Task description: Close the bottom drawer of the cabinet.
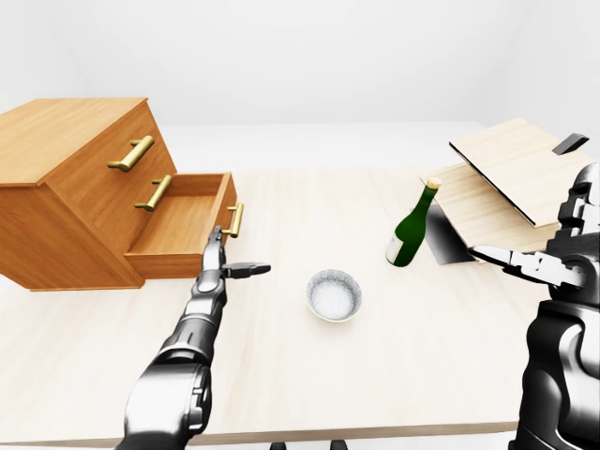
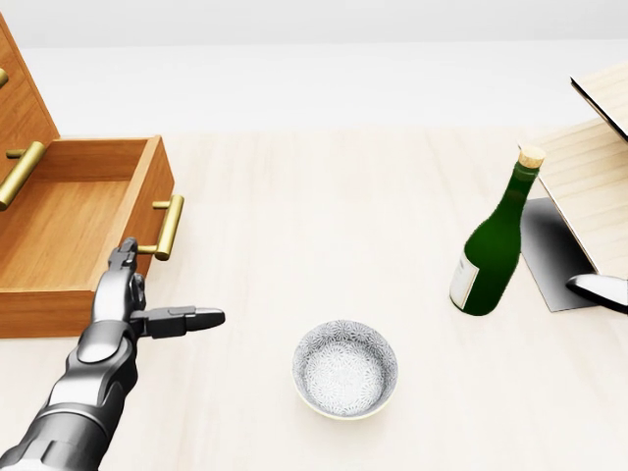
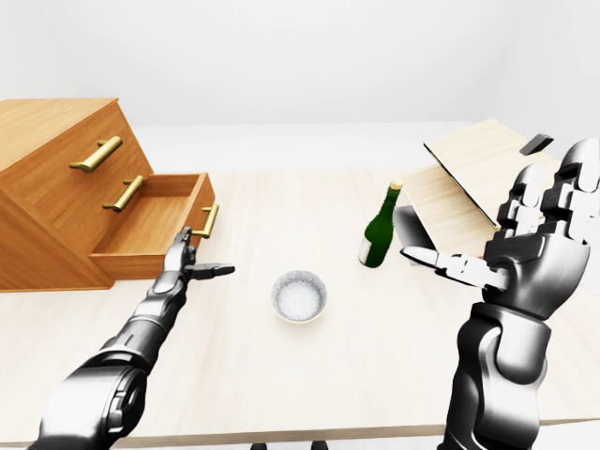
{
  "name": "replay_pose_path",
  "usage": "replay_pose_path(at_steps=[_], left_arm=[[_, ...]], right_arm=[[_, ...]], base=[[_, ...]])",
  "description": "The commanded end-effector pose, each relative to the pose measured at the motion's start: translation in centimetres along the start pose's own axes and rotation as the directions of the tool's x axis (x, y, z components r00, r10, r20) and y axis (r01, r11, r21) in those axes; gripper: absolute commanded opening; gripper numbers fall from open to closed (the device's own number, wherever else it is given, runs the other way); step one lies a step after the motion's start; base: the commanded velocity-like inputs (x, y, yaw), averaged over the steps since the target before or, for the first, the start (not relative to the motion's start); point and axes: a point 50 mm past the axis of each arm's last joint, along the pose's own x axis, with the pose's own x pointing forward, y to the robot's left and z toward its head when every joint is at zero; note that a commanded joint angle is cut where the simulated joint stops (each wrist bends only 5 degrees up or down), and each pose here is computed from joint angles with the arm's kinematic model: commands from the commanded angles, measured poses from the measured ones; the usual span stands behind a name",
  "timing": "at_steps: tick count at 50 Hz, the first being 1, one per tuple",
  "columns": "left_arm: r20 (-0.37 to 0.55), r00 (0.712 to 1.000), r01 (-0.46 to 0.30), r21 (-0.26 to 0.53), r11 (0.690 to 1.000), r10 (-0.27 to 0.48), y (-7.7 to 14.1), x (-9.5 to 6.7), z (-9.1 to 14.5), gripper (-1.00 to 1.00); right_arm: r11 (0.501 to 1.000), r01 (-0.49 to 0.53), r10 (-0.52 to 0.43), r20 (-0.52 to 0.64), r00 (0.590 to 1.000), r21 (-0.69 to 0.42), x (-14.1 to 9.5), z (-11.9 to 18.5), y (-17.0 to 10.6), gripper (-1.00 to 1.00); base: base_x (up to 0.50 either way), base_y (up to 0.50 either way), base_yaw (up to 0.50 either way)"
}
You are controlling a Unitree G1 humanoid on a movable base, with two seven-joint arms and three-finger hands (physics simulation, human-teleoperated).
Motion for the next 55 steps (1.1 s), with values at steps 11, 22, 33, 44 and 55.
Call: replay_pose_path(at_steps=[11, 22, 33, 44, 55], left_arm=[[0.001, 0.996, -0.090, -0.038, 0.995, 0.090, 2.3, 0.2, 0.7, 1.00], [-0.017, 0.990, -0.143, -0.014, 0.990, 0.142, 3.3, 0.1, 0.2, 1.00], [-0.041, 0.977, -0.210, -0.024, 0.977, 0.209, 4.9, -0.1, -0.4, 1.00], [-0.067, 0.957, -0.285, -0.036, 0.958, 0.282, 6.2, -0.4, -1.0, 1.00], [-0.066, 0.924, -0.381, -0.059, 0.923, 0.377, 7.6, -0.5, -0.6, 1.00]], right_arm=[[1.000, 0.002, -0.002, 0.004, 1.000, -0.002, 0.1, 0.1, 0.0, 1.00], [1.000, 0.003, -0.003, 0.003, 1.000, -0.001, 0.1, 0.0, -0.1, 1.00], [1.000, 0.005, -0.005, -0.002, 1.000, 0.001, 0.0, 0.0, -0.2, 1.00], [1.000, 0.000, 0.000, 0.003, 1.000, 0.008, 0.0, 0.1, 0.0, 1.00], [1.000, 0.002, -0.003, 0.007, 1.000, 0.008, 0.0, 0.2, -0.1, 1.00]], base=[[0.00, 0.00, 0.00], [0.00, 0.00, 0.00], [0.00, 0.00, 0.00], [0.00, 0.00, 0.00], [0.00, 0.00, 0.00]])
